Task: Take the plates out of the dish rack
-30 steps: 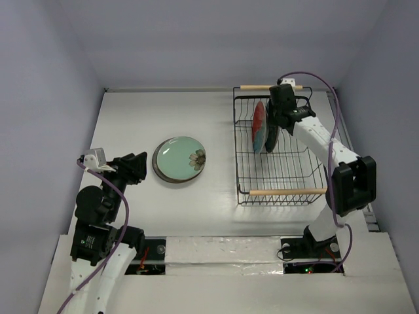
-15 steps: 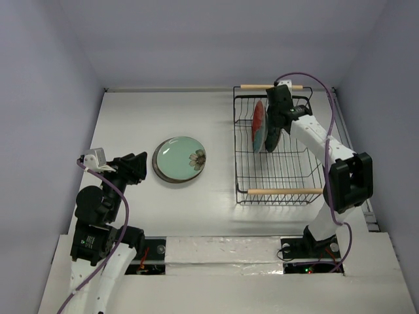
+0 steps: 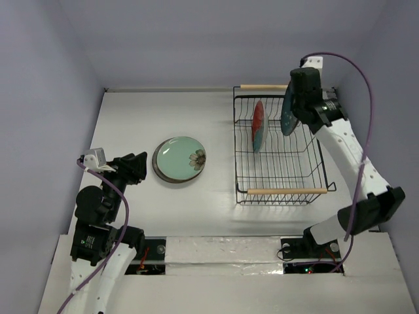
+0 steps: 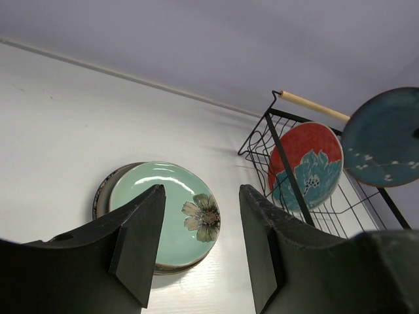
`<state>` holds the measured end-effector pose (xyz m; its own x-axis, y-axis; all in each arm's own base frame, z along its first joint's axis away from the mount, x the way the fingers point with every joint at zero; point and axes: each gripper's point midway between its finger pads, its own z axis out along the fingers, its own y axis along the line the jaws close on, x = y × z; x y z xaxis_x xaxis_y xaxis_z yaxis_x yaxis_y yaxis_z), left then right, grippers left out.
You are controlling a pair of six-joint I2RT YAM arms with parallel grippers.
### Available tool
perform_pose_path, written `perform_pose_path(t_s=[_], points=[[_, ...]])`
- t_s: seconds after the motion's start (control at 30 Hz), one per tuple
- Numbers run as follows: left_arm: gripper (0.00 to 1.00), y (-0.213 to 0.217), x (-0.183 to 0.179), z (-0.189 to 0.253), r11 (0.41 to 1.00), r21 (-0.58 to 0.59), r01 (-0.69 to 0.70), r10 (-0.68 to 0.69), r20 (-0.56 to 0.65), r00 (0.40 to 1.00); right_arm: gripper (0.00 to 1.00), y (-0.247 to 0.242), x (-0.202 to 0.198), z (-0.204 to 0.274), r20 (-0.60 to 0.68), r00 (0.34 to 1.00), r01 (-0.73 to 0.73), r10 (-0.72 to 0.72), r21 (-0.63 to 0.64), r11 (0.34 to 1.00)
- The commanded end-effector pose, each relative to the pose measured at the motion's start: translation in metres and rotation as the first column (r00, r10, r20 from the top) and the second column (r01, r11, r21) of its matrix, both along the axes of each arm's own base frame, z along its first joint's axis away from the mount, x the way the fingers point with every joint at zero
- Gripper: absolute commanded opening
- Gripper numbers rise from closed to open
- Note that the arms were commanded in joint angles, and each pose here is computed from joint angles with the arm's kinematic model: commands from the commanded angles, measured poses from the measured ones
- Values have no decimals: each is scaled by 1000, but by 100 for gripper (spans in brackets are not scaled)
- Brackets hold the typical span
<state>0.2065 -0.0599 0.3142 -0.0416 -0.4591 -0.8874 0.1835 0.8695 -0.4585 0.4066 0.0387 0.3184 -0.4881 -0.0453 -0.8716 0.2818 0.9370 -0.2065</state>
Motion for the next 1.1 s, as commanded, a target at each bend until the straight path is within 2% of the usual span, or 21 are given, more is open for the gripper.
perform_pose_path(t_s=[0.0,0.1,0.17,0.27,0.3,0.33,0.43,0.57,0.6,0.63,0.73,0.87,0.9,1.07], points=[[46,-3,1,12,1000,-14,15,-14,53,998,0,-12,-43,121,330,942,40,-69,96,995],[46,-3,2,12,1000,-13,15,-14,51,999,0,-6,-71,161,434,899,-12,-55,151,988],[46,-3,2,12,1000,-13,15,-14,50,999,0,15,-82,179,487,874,-109,4,188,976],[46,-4,3,11,1000,-12,15,-14,46,999,0,59,-93,201,572,808,-343,142,261,903],[46,-4,3,11,1000,-12,15,-14,46,999,0,72,-94,205,596,785,-409,170,294,864],[46,-4,3,10,1000,-13,15,-15,41,999,0,104,-97,200,603,746,-542,282,303,784],[46,-4,3,10,1000,-13,15,-15,43,999,0,160,-99,208,668,642,-714,376,345,609],[46,-4,3,10,1000,-13,15,-15,41,999,0,243,-80,161,596,631,-771,497,409,488],[46,-4,3,11,1000,-12,15,-14,44,999,0,263,-83,155,592,619,-785,516,444,431],[46,-4,2,11,1000,-13,15,-15,44,999,0,285,-88,157,620,563,-826,547,447,343],[46,-4,2,11,1000,-13,15,-15,44,999,0,337,-88,125,583,536,-819,610,533,211],[46,-4,2,11,1000,-14,15,-15,46,999,0,384,-73,86,540,552,-783,635,597,173],[46,-3,2,11,1000,-14,15,-14,47,999,0,397,-66,63,504,568,-754,650,635,167],[46,-3,1,13,1000,-14,15,-14,55,998,0,419,-48,14,459,614,-698,642,696,171]])
